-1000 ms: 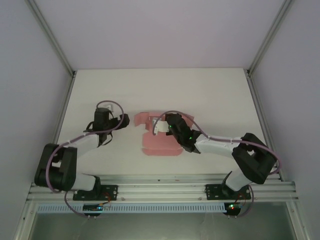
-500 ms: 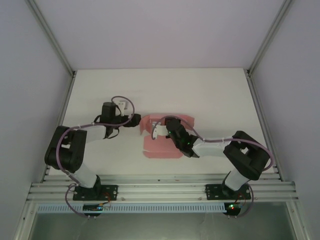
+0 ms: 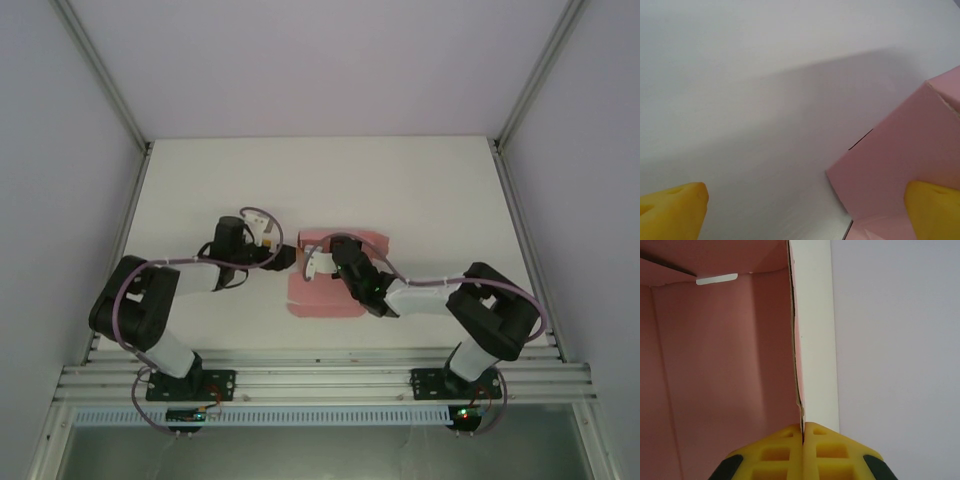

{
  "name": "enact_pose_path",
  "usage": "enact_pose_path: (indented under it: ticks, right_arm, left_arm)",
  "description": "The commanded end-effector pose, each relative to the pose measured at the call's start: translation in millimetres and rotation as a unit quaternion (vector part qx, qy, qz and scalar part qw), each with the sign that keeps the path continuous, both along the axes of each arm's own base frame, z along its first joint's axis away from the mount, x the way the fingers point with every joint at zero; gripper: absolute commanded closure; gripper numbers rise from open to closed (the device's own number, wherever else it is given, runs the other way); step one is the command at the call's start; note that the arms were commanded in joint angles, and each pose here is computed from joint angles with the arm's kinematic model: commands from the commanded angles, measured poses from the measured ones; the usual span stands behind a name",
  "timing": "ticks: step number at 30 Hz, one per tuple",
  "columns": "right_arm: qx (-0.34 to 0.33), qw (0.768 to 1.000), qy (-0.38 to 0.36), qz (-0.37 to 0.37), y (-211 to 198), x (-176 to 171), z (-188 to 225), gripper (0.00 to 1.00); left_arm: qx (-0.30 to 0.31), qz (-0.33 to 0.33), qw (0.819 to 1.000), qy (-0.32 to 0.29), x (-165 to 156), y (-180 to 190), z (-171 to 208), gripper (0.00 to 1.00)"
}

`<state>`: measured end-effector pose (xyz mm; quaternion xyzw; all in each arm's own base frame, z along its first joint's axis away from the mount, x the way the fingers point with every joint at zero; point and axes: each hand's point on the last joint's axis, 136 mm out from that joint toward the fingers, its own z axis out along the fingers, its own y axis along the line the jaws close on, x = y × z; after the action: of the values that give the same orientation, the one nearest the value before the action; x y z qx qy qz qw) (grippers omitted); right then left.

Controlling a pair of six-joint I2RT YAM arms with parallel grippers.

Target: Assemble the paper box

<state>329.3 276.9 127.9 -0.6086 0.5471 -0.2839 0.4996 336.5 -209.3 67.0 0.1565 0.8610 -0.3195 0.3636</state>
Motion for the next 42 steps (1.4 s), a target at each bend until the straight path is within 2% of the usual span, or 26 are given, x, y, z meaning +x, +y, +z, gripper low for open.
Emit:
enact_pose_path:
  ticks: [1,5,8,16,20,25,28,33,39,42]
  right_arm:
    - [0.008,1.0,0.003,-0.013,-6.0,-4.6,-2.9,1.0]
    - [0.011,1.0,0.007,-0.01,-7.0,-7.0,-0.6,1.0]
    - [0.018,1.0,0.019,-0.004,-5.7,-9.9,0.8,1.0]
    - [0.021,0.999,0.036,-0.003,-4.9,-13.8,-4.8,1.0]
    - [0.018,0.999,0.037,-0.007,-6.4,-16.0,-7.7,1.0]
    - [0.021,0.999,0.046,-0.012,-8.6,-19.6,-12.7,1.0]
    - [0.021,0.998,0.055,-0.011,-7.5,-22.4,-17.5,1.0]
    - [0.026,0.997,0.071,-0.007,-5.5,-26.1,-23.1,1.0]
    - [0.032,0.996,0.082,-0.007,-2.3,-29.2,-24.9,1.0]
    - [0.035,0.996,0.083,-0.012,-2.5,-29.8,-25.4,1.0]
  left_arm:
    - [-0.01,0.0,1.0,-0.013,-5.1,-1.5,7.7,0.03]
    - [-0.025,-0.036,0.999,-0.02,-25.2,-7.2,13.2,0.14]
    - [-0.023,-0.055,0.998,-0.028,-26.9,-13.2,15.7,0.26]
    - [-0.054,-0.119,0.991,-0.039,-15.7,-44.6,30.2,0.3]
    - [-0.038,-0.137,0.989,-0.036,-16.6,-57.5,22.8,0.3]
    - [-0.025,-0.11,0.992,-0.048,-8.9,-58.5,17.8,0.3]
    - [-0.015,-0.08,0.995,-0.065,1.2,-54.1,18.6,0.5]
    - [0.004,-0.072,0.993,-0.091,9.4,-56.2,20.0,0.52]
    - [0.078,-0.041,0.991,-0.104,19.0,-57.9,3.9,0.53]
    - [0.111,-0.012,0.987,-0.119,21.4,-54.9,-1.6,0.64]
